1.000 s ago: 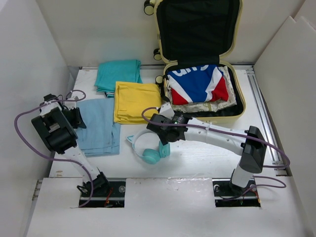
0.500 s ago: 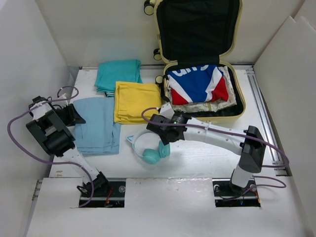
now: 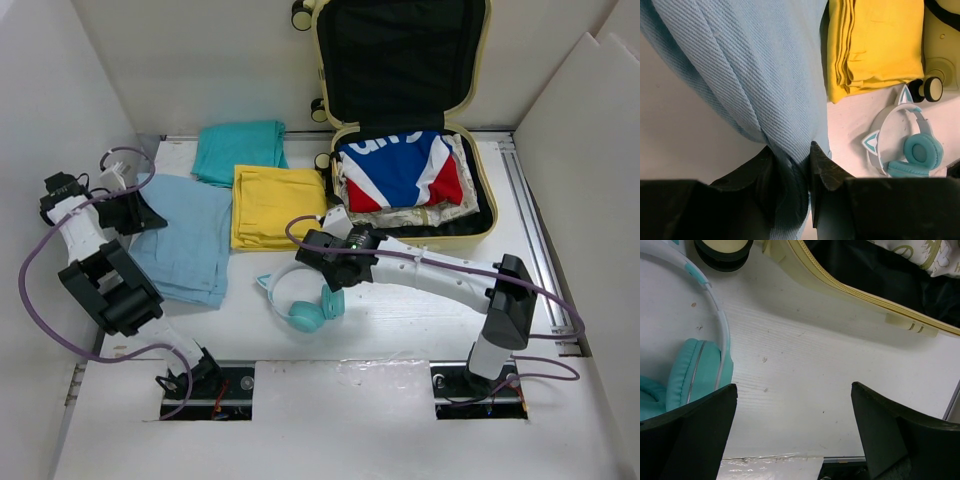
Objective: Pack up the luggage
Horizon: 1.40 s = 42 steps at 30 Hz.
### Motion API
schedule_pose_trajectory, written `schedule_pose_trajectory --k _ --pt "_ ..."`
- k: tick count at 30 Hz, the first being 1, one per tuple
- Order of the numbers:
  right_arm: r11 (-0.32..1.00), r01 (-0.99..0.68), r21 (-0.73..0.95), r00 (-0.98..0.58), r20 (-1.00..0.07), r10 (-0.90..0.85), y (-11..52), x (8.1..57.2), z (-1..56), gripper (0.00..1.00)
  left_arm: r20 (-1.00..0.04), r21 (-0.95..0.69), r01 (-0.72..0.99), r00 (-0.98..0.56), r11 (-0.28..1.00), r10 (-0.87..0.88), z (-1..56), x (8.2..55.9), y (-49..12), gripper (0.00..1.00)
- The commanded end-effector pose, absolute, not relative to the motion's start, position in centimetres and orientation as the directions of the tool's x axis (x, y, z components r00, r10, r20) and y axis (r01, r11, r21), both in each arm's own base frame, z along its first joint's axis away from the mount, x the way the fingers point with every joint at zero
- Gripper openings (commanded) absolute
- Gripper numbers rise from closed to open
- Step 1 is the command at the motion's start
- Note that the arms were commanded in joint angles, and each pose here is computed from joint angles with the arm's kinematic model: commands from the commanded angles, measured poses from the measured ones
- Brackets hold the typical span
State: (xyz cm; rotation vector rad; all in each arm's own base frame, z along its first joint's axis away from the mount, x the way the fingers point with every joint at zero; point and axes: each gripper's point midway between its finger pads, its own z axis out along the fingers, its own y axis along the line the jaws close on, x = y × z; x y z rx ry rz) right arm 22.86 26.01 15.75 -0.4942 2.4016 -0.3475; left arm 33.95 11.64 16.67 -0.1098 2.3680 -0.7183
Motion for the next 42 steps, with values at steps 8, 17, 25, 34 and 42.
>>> schedule_pose_trajectory --k 8,17,25,34,42 --pt "0.918 -0.285 -0.277 -0.656 -0.641 -0.397 28.0 23.6 19.3 0.99 -0.759 -0.447 0.312 -0.628 0.838 -0.171 27.4 35.4 7.1 0.00" --pt "0.896 -0.435 -0.089 -0.562 -0.751 -0.348 31.3 23.3 22.9 0.99 -0.823 -0.355 0.400 -0.563 0.845 -0.080 31.0 35.2 4.3 0.00" --pt "0.780 -0.607 0.151 -0.427 -0.890 -0.160 37.6 23.1 30.0 0.99 -0.887 -0.294 0.490 -0.461 0.820 -0.043 36.2 34.4 0.6 0.00" --pt "0.578 -0.693 0.431 -0.399 -0.897 0.190 42.8 26.3 38.0 0.99 -0.935 -0.264 0.599 -0.351 0.756 -0.048 41.3 34.1 -4.0 0.00" --pt "0.382 -0.706 0.597 -0.484 -0.800 0.356 41.0 30.3 38.5 0.99 -0.948 -0.263 0.662 -0.312 0.702 -0.061 44.1 33.2 -6.8 0.00"
